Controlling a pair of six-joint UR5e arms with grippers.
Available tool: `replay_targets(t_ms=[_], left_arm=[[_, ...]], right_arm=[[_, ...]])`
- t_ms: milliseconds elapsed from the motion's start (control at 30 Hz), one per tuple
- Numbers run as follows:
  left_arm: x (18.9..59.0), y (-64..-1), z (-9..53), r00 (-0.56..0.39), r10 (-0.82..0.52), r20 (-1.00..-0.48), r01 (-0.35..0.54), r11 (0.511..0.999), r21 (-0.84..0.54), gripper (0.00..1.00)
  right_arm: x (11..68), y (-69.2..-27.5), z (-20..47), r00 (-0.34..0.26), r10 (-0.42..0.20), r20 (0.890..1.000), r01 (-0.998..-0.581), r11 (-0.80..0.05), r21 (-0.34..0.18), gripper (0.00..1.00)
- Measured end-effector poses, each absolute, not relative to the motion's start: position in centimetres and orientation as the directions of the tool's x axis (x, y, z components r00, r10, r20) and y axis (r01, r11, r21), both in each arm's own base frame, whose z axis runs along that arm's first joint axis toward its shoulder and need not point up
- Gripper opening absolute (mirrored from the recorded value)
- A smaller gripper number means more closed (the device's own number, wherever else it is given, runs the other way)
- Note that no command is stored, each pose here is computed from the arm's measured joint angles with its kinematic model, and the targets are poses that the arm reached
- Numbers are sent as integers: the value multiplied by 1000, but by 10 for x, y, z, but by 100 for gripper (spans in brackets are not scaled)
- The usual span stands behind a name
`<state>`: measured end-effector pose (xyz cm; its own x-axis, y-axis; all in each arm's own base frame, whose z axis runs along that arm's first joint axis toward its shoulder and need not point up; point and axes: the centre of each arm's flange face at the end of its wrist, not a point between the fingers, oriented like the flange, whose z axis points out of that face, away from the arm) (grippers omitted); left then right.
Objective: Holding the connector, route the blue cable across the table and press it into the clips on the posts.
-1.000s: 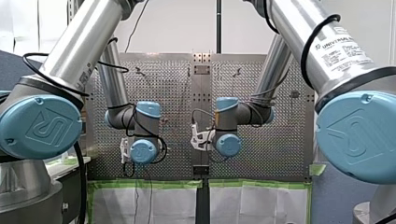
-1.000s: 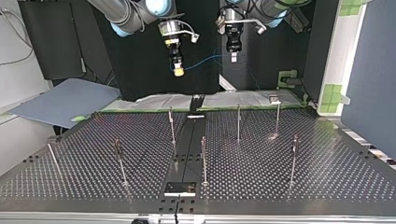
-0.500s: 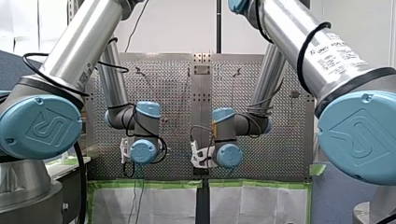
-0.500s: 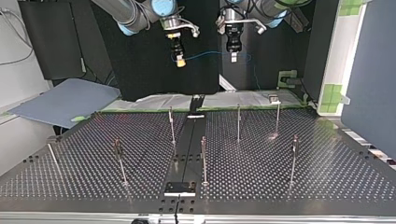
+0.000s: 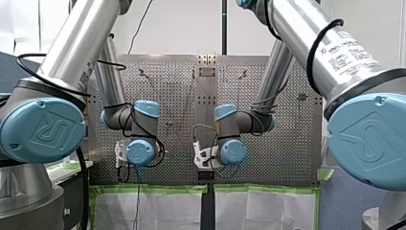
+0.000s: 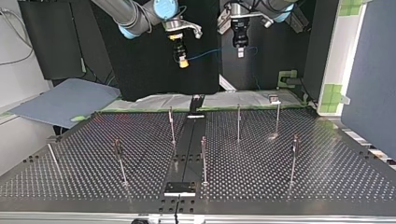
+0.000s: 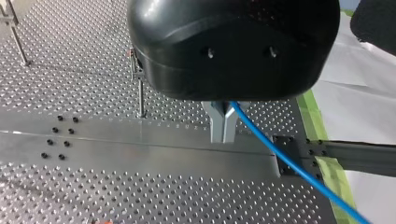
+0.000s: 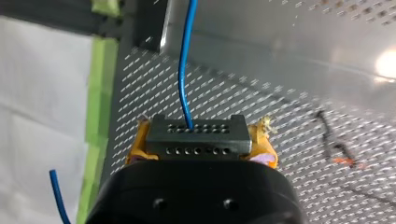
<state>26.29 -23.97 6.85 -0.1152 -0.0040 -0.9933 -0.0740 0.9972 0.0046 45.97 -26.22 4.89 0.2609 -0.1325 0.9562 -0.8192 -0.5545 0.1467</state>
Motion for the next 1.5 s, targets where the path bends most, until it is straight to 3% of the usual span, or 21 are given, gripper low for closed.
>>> replay_targets(t_ms=[233,467,733,1500], left_arm=[[276,-236,91,-91,-20,-996,-127,992,-9,0],[300,-234,123,-41,-33,-999,-205,978,-23,0],[323,-234,168,23,-64,-998,-261,963,-68,0],[344,-212,260,129,-104,-986,-288,948,-138,0]], right_arm=[[485,-272,96,167,-125,978,-806,-588,62,0],[505,-287,149,77,-96,992,-786,-619,1,0],[525,-303,212,-27,-25,999,-760,-649,-37,0],[570,-331,231,-20,-34,999,-736,-676,-37,0]])
